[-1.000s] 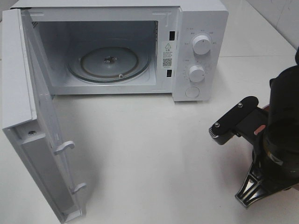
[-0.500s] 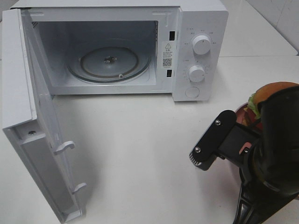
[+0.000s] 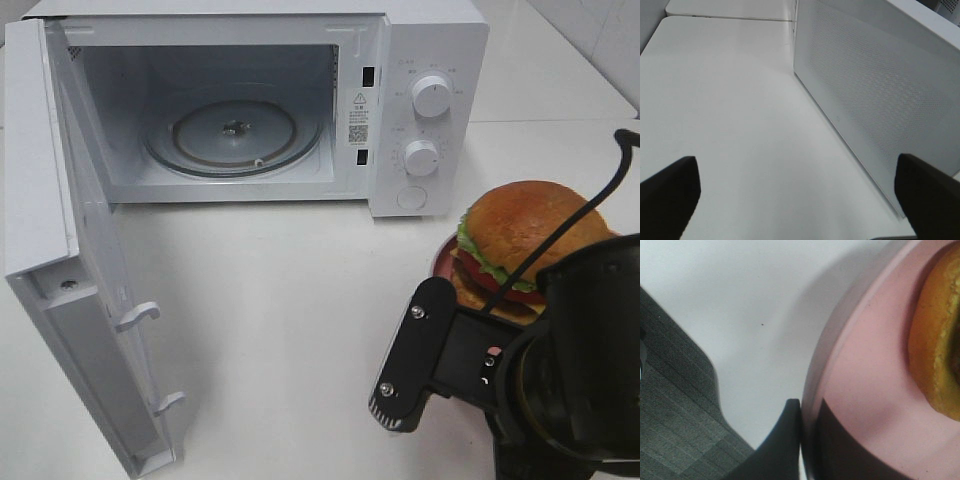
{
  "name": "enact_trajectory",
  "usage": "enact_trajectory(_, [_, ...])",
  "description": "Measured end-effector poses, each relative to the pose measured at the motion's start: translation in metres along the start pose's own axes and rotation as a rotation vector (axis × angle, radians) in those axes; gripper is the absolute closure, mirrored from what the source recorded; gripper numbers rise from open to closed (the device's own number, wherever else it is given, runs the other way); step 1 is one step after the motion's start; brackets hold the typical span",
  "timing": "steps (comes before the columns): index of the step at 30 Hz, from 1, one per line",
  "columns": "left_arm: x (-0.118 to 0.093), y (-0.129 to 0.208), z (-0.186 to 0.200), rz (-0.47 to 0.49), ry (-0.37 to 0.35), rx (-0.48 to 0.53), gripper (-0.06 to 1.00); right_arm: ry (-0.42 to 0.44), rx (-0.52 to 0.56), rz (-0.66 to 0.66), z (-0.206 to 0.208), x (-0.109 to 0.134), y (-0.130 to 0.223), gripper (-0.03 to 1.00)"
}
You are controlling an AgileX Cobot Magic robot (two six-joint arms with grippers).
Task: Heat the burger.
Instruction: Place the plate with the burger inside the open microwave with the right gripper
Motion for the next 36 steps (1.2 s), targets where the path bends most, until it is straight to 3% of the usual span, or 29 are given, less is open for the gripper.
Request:
enact_trajectory(18, [0.000,0.000,0.000,0.000,0.000,0.000,-0.03,-0.056,-0.178,0.253,0.003,0.013,-0.023,0.93])
enact_trajectory(25, [0.000,0.000,0.000,0.000,0.000,0.000,-0.03,-0.040,-0.226,0.392,0.005,0.014,-0.029,0.93])
enact_trajectory(32, [0.000,0.000,0.000,0.000,0.000,0.000,-0.03,-0.040,-0.261,0.433,0.006,0.015,-0.033,0.93])
enact_trajectory(36, [0.000,0.000,0.000,0.000,0.000,0.000,-0.03,-0.016,-0.281,0.541,0.006,0.015,-0.036,0.93])
Point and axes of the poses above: a point on each arm's last joint axis where the gripper is mounted, z pointing back along that axis away from the gripper, x along the wrist's bending axis when the last joint is at zero, y = z × x, the point moved 5 cm from there along -z, pointing out along that axis toward the gripper, and after that the axes turned 9 degrees about -z, right-handed, at the moved point
